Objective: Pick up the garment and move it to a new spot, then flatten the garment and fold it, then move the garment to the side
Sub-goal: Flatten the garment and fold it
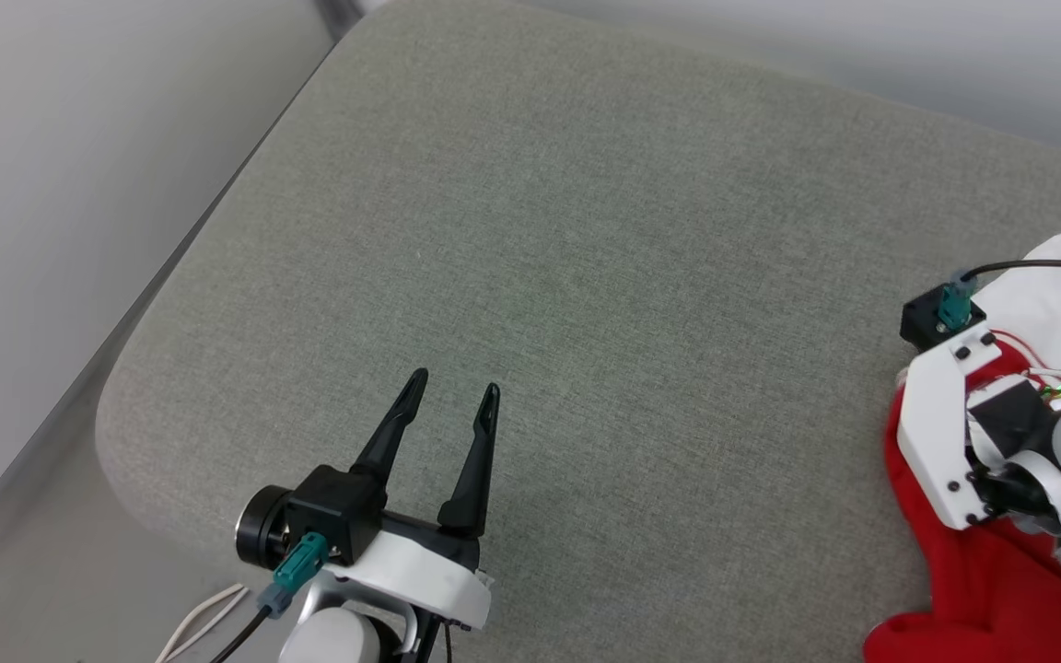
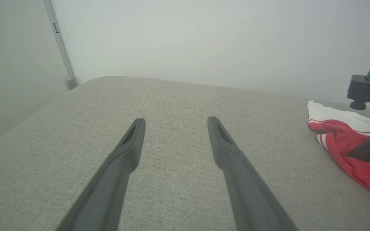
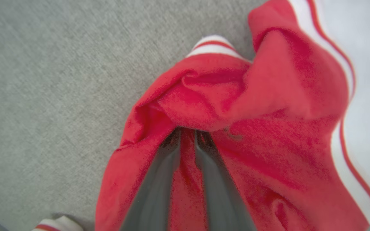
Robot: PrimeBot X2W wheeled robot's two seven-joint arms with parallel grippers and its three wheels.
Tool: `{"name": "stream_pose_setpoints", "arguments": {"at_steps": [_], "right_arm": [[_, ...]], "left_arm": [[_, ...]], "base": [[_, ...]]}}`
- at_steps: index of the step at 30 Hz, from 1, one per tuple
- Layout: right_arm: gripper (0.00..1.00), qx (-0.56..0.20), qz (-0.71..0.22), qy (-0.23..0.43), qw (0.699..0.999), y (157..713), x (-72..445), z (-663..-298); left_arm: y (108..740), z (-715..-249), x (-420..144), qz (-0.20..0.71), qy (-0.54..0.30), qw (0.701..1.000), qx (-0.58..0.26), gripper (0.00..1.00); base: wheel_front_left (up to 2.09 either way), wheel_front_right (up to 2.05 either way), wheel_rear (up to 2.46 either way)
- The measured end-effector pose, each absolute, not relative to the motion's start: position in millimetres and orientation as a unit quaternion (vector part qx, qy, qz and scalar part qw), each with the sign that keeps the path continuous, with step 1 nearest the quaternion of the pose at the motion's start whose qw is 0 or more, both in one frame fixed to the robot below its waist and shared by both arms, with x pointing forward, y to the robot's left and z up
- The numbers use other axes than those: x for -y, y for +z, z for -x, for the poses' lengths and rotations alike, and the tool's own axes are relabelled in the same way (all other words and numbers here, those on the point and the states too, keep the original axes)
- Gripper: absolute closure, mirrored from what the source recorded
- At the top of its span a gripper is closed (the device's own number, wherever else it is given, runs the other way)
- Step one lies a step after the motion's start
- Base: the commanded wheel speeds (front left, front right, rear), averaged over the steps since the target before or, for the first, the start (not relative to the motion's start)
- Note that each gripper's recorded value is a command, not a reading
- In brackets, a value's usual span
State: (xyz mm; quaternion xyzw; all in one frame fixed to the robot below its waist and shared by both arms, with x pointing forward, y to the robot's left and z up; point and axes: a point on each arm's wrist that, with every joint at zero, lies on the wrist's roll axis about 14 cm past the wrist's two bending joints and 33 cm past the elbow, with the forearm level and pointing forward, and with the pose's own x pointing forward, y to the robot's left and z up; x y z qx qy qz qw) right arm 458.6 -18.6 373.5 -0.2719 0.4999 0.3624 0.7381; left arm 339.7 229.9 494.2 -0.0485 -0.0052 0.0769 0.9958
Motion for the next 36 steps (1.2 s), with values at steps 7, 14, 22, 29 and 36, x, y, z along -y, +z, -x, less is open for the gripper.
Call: {"name": "stream_pose_setpoints", "arguments": {"at_steps": [7, 14, 22, 29, 36], "right_arm": [[1.00, -0.371, 0.190, 0.401, 0.816, 440.3, -33.9, -480.5], [1.00, -0.245, 0.151, 0.329, 0.899, 510.6, -10.9, -524.1], [1.00, -0.258, 0.145, 0.200, 0.934, 497.8, 82.9, -528.1], [1.00, -0.343, 0.073, 0.111, 0.930, 433.6, 162.0, -479.0], [1.00, -0.376, 0.051, 0.056, 0.924, 402.6, 207.4, -441.7]], "left_arm": [[501.2, -337.9, -227.8, 0.044, 0.066, 0.997, 0.019, 0.00], [509.8, -335.6, -219.6, 0.045, 0.048, 0.997, 0.037, 0.00], [516.9, -330.1, -213.7, 0.047, 0.037, 0.997, 0.051, 0.00], [509.8, -331.9, -209.5, 0.049, 0.032, 0.997, 0.042, 0.00], [505.0, -348.2, -191.6, 0.049, -0.003, 0.998, 0.034, 0.00]], "base": [[0.00, 0.00, 0.00], [0.00, 0.00, 0.00], [0.00, 0.00, 0.00], [0.00, 0.00, 0.00], [0.00, 0.00, 0.00]]}}
